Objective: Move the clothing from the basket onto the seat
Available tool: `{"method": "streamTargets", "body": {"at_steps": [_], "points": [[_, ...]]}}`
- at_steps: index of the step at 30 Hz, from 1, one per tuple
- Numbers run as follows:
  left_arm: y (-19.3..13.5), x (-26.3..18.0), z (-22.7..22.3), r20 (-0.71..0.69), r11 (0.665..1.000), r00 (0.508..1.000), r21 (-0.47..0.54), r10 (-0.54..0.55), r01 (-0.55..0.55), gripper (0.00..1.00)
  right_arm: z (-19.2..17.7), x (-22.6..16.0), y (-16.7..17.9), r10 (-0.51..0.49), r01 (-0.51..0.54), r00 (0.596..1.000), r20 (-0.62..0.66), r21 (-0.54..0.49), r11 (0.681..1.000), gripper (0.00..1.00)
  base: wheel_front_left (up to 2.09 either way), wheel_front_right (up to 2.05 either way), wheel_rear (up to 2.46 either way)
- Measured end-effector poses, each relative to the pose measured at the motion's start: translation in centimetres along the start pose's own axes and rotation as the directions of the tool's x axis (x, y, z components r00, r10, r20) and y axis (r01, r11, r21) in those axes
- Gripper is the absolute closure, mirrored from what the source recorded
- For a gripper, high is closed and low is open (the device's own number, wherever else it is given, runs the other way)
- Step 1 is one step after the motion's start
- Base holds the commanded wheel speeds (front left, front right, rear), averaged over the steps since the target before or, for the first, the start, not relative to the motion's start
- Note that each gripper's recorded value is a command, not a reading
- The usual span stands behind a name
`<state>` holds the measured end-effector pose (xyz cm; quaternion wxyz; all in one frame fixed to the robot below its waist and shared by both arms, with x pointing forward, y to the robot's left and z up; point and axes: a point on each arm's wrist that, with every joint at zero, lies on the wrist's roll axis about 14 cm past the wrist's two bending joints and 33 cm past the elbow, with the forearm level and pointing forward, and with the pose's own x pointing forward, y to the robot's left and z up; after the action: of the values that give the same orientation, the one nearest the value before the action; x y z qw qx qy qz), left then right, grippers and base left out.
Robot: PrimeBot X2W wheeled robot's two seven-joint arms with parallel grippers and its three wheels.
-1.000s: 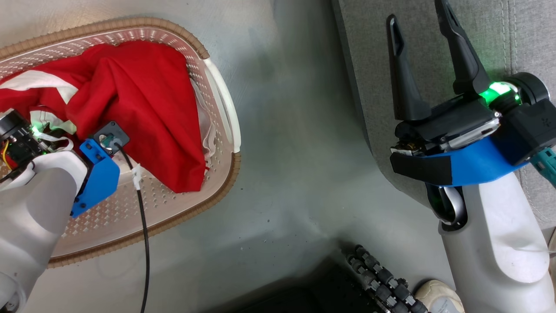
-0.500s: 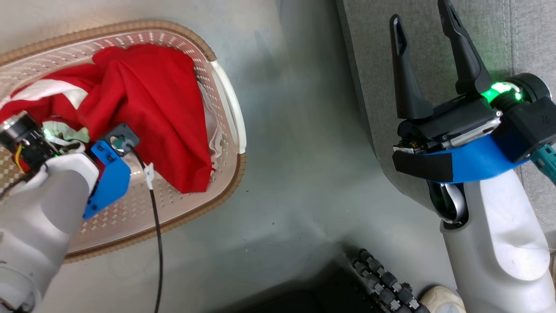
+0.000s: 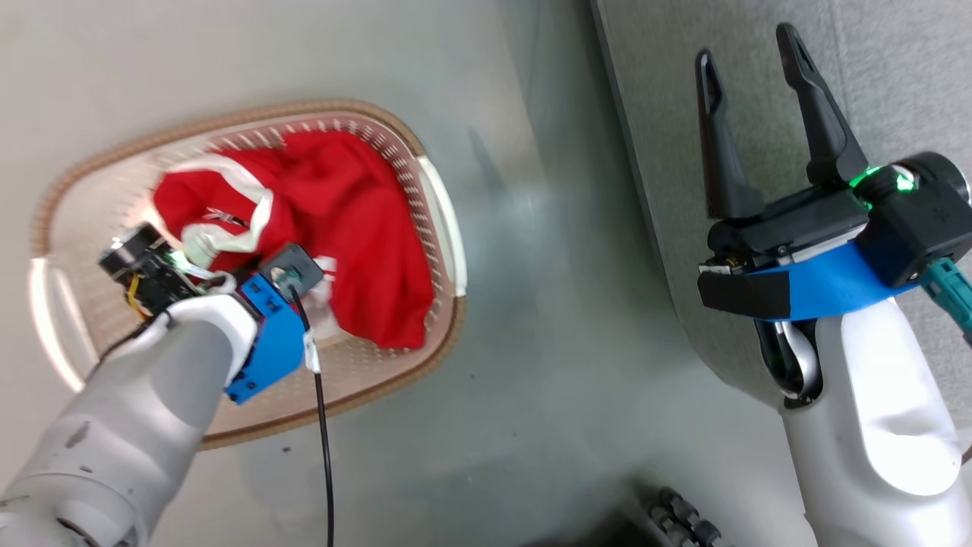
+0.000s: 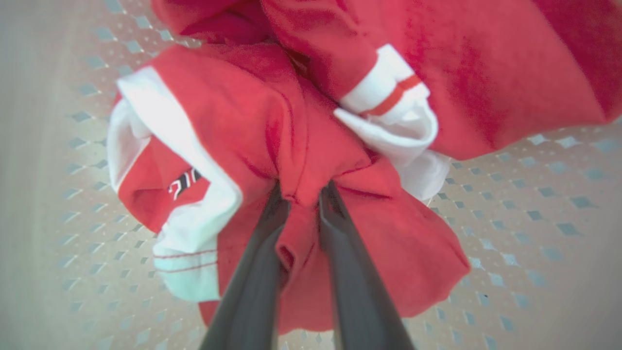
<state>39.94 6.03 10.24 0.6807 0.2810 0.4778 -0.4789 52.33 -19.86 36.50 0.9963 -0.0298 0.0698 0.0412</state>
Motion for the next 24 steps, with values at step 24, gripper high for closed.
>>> {"method": "streamTargets", "body": {"at_steps": [24], "points": [[2.2, -15.3, 10.7, 0.408, 0.935, 0.844, -0.225, 0.347, -0.275, 1.0, 8.9, -4.8, 3.4, 0.065, -0.067, 0.987, 0.147, 0.009, 0.998, 0.0, 0.0, 0.0, 0.0]]}}
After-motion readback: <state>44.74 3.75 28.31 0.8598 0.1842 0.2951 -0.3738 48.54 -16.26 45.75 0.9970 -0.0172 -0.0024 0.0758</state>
